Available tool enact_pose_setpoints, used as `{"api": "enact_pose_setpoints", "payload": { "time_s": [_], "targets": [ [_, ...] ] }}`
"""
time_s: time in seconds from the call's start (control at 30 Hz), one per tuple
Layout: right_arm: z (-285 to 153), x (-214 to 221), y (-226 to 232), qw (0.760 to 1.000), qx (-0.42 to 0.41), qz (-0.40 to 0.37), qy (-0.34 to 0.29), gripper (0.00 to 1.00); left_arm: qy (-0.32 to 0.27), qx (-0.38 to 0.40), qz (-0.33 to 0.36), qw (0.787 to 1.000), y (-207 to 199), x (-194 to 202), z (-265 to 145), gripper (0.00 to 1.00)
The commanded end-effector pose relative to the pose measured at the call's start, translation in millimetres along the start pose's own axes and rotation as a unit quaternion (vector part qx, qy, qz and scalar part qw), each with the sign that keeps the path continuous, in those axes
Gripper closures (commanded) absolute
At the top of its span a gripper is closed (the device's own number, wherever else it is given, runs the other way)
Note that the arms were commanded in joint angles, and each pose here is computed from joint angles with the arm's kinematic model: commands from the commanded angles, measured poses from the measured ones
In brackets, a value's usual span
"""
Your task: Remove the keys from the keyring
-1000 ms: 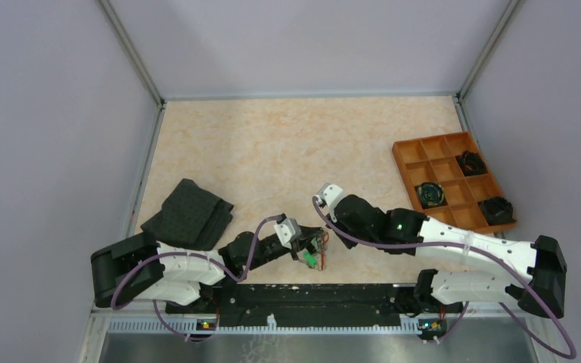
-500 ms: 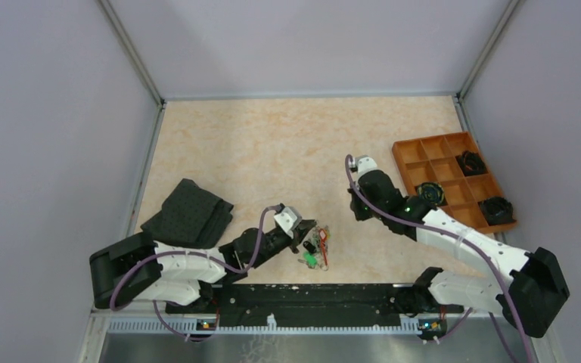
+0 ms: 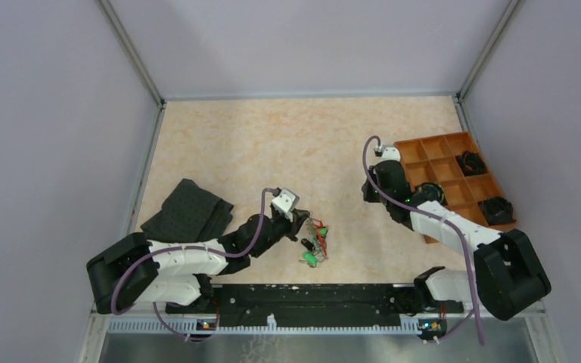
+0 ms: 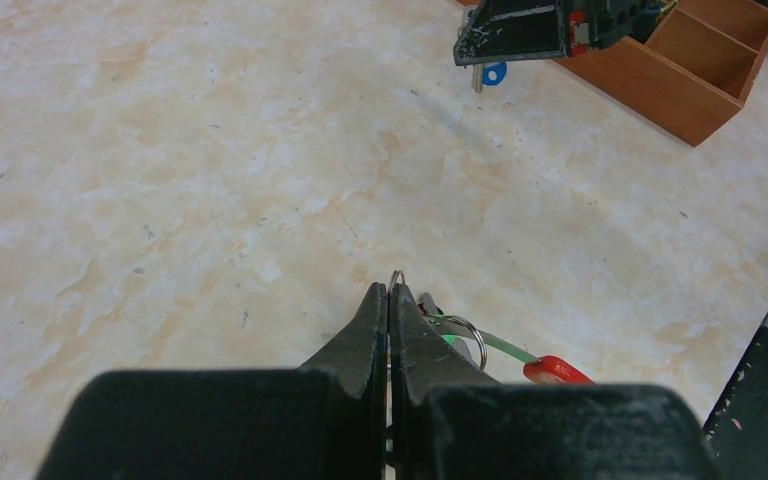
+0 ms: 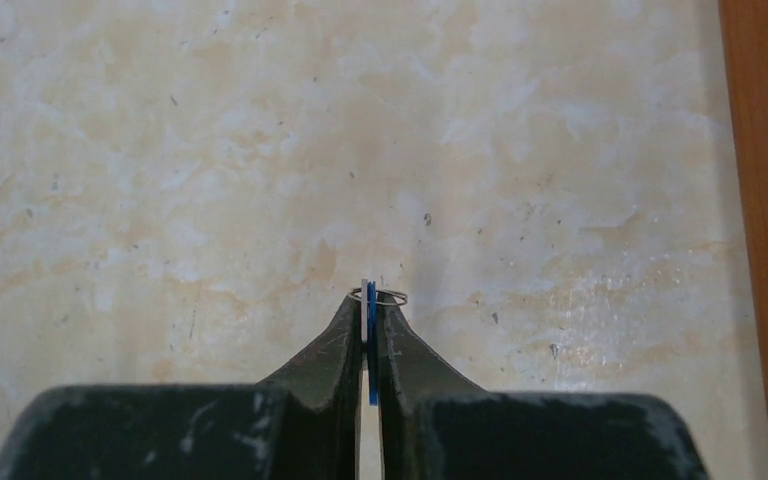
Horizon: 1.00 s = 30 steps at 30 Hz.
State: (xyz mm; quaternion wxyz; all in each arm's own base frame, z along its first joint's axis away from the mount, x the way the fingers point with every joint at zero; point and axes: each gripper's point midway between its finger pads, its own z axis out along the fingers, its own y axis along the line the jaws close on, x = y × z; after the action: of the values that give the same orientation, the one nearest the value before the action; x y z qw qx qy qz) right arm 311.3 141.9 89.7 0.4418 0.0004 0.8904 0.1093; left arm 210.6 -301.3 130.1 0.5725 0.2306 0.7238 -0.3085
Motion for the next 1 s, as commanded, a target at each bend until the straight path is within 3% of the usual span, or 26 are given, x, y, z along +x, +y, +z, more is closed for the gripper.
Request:
{"api": "enact_pose_setpoints", "payload": {
  "time_s": [0.0, 0.33, 0.67, 0.97],
  "targets": [
    [14.3, -20.7, 6.5, 0.999, -0.019, 0.03, -0.038, 0.95, -0.014, 0.011, -0.019, 1.0, -7.6, -18.4, 4.4, 1.0],
    [13.5, -10.1, 11.3, 0.999, -0.039, 0.018, -0.017, 0.51, -0.006, 0.004, -0.031, 0.999, -5.8, -15.6, 4.7, 1.0],
    [-45.5, 0.0, 82.7, 0.978, -0.2, -0.053, -0.01, 0.44, 0.011, -0.02, -0.064, 0.998, 5.3, -10.6, 6.6, 1.0],
    [-113.6, 22.6, 140.2, 0.947, -0.292, -0.133, 0.0, 0.46, 0.023, -0.007, -0.071, 0.997, 4.4, -11.4, 9.4, 1.0]
  ]
}}
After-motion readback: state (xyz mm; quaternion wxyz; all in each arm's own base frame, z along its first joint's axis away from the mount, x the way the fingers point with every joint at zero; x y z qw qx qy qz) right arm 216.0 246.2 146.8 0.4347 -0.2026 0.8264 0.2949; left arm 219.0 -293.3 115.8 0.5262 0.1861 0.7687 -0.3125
